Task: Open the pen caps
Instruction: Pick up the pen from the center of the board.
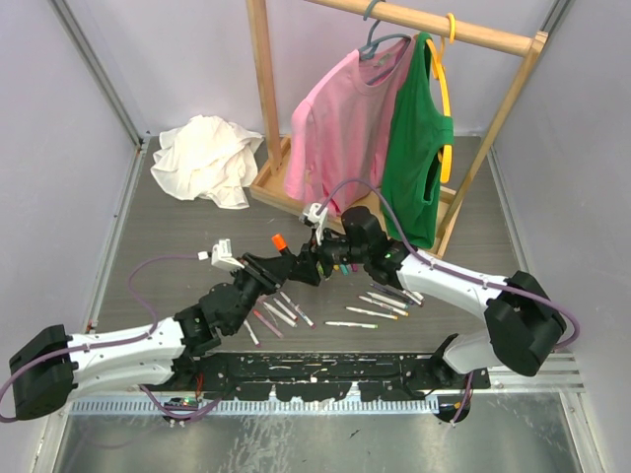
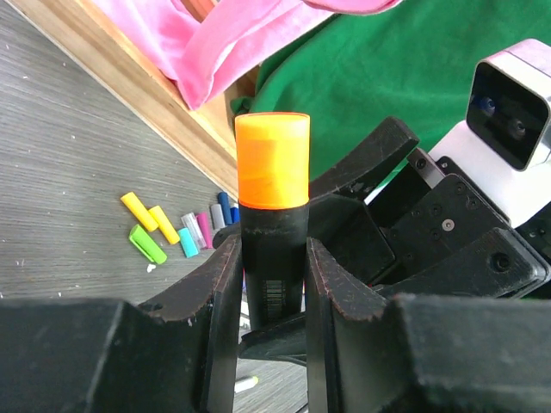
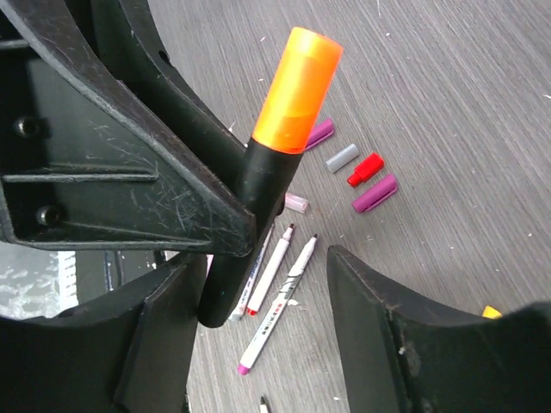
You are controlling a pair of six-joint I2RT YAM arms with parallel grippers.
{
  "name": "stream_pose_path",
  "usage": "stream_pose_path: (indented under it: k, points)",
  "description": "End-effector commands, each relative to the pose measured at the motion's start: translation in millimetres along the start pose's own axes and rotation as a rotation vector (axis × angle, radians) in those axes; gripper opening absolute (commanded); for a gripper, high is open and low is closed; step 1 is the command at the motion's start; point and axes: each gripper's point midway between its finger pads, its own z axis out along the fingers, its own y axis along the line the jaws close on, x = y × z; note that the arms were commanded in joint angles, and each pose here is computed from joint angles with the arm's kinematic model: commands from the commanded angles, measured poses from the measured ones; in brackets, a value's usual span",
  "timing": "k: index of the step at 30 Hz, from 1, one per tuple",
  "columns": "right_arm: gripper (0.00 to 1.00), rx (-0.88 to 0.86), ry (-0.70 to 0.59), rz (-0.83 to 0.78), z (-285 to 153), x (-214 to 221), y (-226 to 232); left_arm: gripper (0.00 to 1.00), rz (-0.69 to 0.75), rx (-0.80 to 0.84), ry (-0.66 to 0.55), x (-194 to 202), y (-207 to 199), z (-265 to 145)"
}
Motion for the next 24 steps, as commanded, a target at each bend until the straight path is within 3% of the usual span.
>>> stream_pose_path:
  k: [1, 4, 7, 9, 12, 17, 24]
  points:
    - [0.59, 0.020, -0.086, -0.013, -0.3, -32.0, 0.8, 0.00, -0.082, 0.037, -0.078, -17.5, -26.8, 4.7]
    - [0.48, 0.017, -0.098, -0.015, -1.9, -35.1, 2.5, 0.00, -0.087, 0.032, -0.076, -15.0, -27.3, 5.9]
    - [0.29, 0.015, -0.096, -0.016, -2.1, -35.3, 3.1, 0.04, -0.090, 0.029, -0.072, -13.1, -28.2, 6.9]
    - [0.16, 0.017, -0.092, -0.018, -2.3, -36.7, 2.9, 0.10, -0.093, 0.026, -0.065, -11.7, -28.8, 7.3]
    - [0.03, 0.022, -0.092, -0.019, -4.1, -40.0, 3.2, 0.20, -0.088, 0.031, -0.063, -12.4, -29.8, 6.4]
    - [0.01, -0.045, -0.099, 0.029, -11.1, -45.8, 9.5, 0.59, -0.052, 0.083, -0.069, -21.3, -37.8, -2.7]
    - [0.01, -0.240, -0.069, 0.088, -24.1, -47.5, 26.4, 0.99, 0.068, 0.216, -0.085, -42.4, -52.3, -27.0]
